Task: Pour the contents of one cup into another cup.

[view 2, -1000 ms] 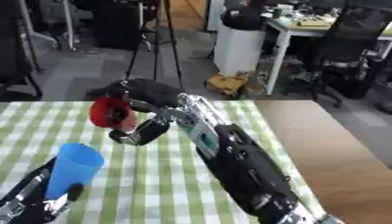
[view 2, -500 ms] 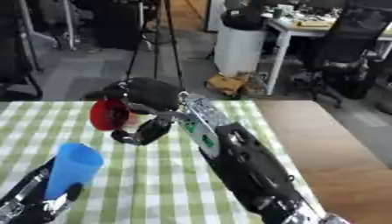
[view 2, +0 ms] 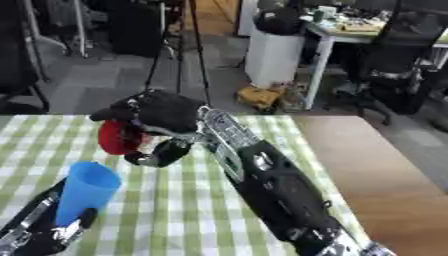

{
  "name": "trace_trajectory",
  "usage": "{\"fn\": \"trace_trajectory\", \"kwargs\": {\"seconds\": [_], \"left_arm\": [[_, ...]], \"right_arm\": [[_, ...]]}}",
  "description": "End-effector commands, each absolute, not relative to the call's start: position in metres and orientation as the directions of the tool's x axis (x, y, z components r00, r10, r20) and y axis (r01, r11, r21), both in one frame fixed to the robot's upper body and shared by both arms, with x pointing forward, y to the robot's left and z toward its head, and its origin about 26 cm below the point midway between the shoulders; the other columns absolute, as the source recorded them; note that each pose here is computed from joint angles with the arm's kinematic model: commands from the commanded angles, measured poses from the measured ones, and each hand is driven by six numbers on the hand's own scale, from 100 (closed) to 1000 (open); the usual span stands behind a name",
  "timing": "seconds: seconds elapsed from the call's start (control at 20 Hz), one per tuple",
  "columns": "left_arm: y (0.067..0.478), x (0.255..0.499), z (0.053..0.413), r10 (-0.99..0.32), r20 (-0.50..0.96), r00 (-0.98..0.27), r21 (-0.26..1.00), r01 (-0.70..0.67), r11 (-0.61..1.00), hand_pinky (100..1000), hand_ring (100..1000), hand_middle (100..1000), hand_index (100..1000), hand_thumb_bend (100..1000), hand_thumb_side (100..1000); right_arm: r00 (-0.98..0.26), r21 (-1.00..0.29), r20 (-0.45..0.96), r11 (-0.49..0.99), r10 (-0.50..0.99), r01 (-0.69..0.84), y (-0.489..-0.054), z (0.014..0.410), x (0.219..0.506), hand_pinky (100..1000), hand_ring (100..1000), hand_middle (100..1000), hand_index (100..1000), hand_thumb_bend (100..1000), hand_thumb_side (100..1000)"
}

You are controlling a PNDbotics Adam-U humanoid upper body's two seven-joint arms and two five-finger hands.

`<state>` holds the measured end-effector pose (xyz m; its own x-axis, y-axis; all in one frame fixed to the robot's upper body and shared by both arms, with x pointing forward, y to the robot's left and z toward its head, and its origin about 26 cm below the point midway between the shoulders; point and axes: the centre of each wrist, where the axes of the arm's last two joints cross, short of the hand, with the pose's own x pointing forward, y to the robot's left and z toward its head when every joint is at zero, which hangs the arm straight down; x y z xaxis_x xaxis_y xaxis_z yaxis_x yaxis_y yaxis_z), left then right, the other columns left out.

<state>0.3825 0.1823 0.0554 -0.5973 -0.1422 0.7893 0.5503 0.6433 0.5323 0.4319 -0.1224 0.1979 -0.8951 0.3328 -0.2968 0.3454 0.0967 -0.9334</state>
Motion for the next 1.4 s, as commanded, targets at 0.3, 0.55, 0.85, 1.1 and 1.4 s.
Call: {"fn": "trace_trajectory", "kwargs": {"seconds": [0.3,0.55,0.85,1.1,1.4], "left_arm": [[0.1769,0.3863,0.066,-0.13,0.771,-0.624,0.546,0.542,0.639,320,449,484,715,100,502],[0.1768,0.3867,0.0679,-0.126,0.769,-0.627,0.543,0.537,0.645,321,448,483,715,100,498],[0.1782,0.3868,0.0704,-0.123,0.769,-0.628,0.537,0.528,0.658,321,448,482,714,100,491],[0.1784,0.3865,0.0708,-0.121,0.77,-0.626,0.532,0.525,0.664,321,447,482,714,100,490],[0.1774,0.386,0.0697,-0.119,0.773,-0.623,0.528,0.528,0.665,322,447,482,713,100,489]], "right_arm": [[-0.833,-0.867,-0.448,0.07,0.323,0.493,-0.1214,0.2138,0.4299,535,367,424,953,100,139],[-0.799,-0.833,-0.507,0.057,0.323,0.551,-0.1218,0.2156,0.4304,536,380,438,951,100,136],[-0.777,-0.809,-0.543,0.052,0.317,0.586,-0.1218,0.2149,0.4305,536,390,448,950,100,133],[-0.758,-0.788,-0.575,0.038,0.307,0.614,-0.121,0.2153,0.4293,537,408,467,948,100,130],[-0.722,-0.752,-0.626,0.014,0.294,0.659,-0.1189,0.215,0.4283,538,425,482,946,100,123]]}}
